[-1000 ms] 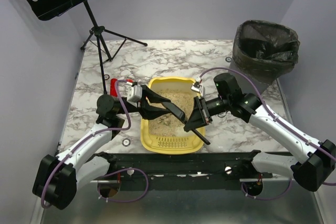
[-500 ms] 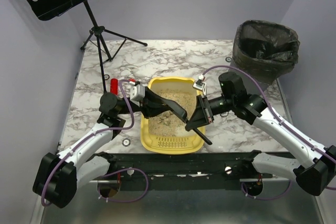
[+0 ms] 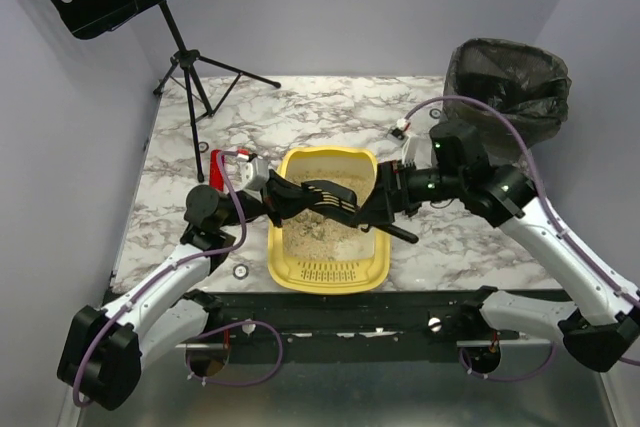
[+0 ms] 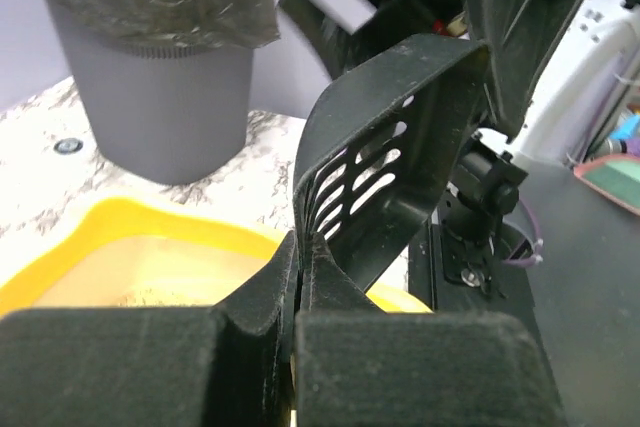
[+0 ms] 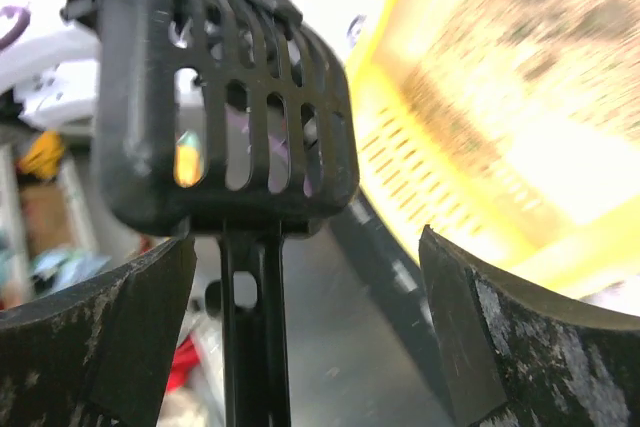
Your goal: Clean the litter box
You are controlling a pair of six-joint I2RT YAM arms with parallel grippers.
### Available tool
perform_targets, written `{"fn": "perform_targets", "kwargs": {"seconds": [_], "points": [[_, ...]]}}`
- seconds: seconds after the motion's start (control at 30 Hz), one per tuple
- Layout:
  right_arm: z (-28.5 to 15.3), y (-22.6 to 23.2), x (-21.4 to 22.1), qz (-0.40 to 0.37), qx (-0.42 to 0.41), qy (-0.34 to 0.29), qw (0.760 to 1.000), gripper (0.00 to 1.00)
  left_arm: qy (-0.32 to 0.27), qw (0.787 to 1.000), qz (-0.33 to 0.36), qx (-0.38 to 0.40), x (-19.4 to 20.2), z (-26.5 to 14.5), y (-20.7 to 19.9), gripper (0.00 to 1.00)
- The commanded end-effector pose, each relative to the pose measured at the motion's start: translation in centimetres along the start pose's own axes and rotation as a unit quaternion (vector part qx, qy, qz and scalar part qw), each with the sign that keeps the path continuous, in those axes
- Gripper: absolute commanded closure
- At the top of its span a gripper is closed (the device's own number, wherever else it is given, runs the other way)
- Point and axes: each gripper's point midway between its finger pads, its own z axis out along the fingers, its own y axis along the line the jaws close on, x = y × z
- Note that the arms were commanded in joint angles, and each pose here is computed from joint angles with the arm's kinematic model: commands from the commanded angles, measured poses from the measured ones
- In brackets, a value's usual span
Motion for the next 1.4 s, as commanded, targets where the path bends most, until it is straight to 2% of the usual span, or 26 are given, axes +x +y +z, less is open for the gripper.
{"fn": "perform_targets", "kwargs": {"seconds": [0.0, 0.03, 0.1, 0.13, 0.2, 0.27, 0.3, 0.37, 0.47, 0.6, 0.77, 0.97, 1.23, 1.3, 1.37], "points": [[-4.1, -1.5, -3.4, -0.082, 0.115, -0.121, 0.983, 0.0, -0.01, 0.993, -0.068, -0.096, 0.6, -1.2, 1.5, 1.0], [-5.6, -0.2, -4.4, -0.106, 0.109, -0.168, 0.974, 0.0, -0.012, 0.99, -0.077, -0.115, 0.7, -1.5, 1.8, 1.0], [-6.7, 0.2, -5.2, -0.126, 0.107, -0.216, 0.962, 0.0, -0.012, 0.984, -0.103, -0.143, 0.8, -2.0, 2.1, 1.0], [-9.2, 1.8, -6.6, -0.152, 0.101, -0.291, 0.939, 0.0, -0.012, 0.983, -0.109, -0.146, 0.6, -2.0, 2.1, 1.0], [-10.2, 1.4, -6.7, -0.154, 0.101, -0.344, 0.921, 0.0, -0.001, 0.974, -0.148, -0.169, 1.1, -2.3, 2.4, 1.0], [-13.5, 3.4, -6.8, -0.178, 0.066, -0.432, 0.882, 0.0, 0.015, 0.968, -0.172, -0.183, 1.5, -2.3, 2.8, 1.0], [-11.7, 0.9, -5.6, -0.154, 0.07, -0.428, 0.888, 0.0, 0.023, 0.965, -0.18, -0.188, 1.6, -2.2, 2.9, 1.0], [-13.4, 2.3, -5.1, -0.182, 0.024, -0.49, 0.852, 0.0, 0.033, 0.965, -0.19, -0.18, 1.2, -2.0, 2.6, 1.0], [-12.4, 0.5, -3.8, -0.184, 0.041, -0.472, 0.861, 0.0, 0.036, 0.96, -0.21, -0.18, 1.0, -1.9, 2.2, 1.0], [-10.5, -1.9, -2.7, -0.158, 0.095, -0.4, 0.898, 0.01, 0.053, 0.954, -0.234, -0.182, 1.0, -1.7, 2.0, 1.0], [-8.7, -2.2, -2.5, -0.155, 0.093, -0.352, 0.918, 0.09, 0.079, 0.94, -0.267, -0.197, 2.4, -1.7, 2.7, 1.0], [-6.3, -0.9, -1.9, -0.169, 0.039, -0.299, 0.938, 0.17, 0.094, 0.932, -0.278, -0.214, 3.6, -1.8, 3.5, 1.0], [-4.6, -1.6, -1.8, -0.155, 0.033, -0.263, 0.952, 0.25, 0.096, 0.931, -0.284, -0.206, 3.9, -1.8, 3.2, 1.0], [-4.3, -1.4, -1.8, -0.149, 0.026, -0.26, 0.954, 0.34, 0.096, 0.932, -0.284, -0.205, 3.9, -1.7, 3.2, 1.0], [-4.2, -1.3, -1.9, -0.15, 0.021, -0.26, 0.954, 0.38, 0.099, 0.93, -0.286, -0.207, 4.1, -1.8, 3.3, 1.0]]}}
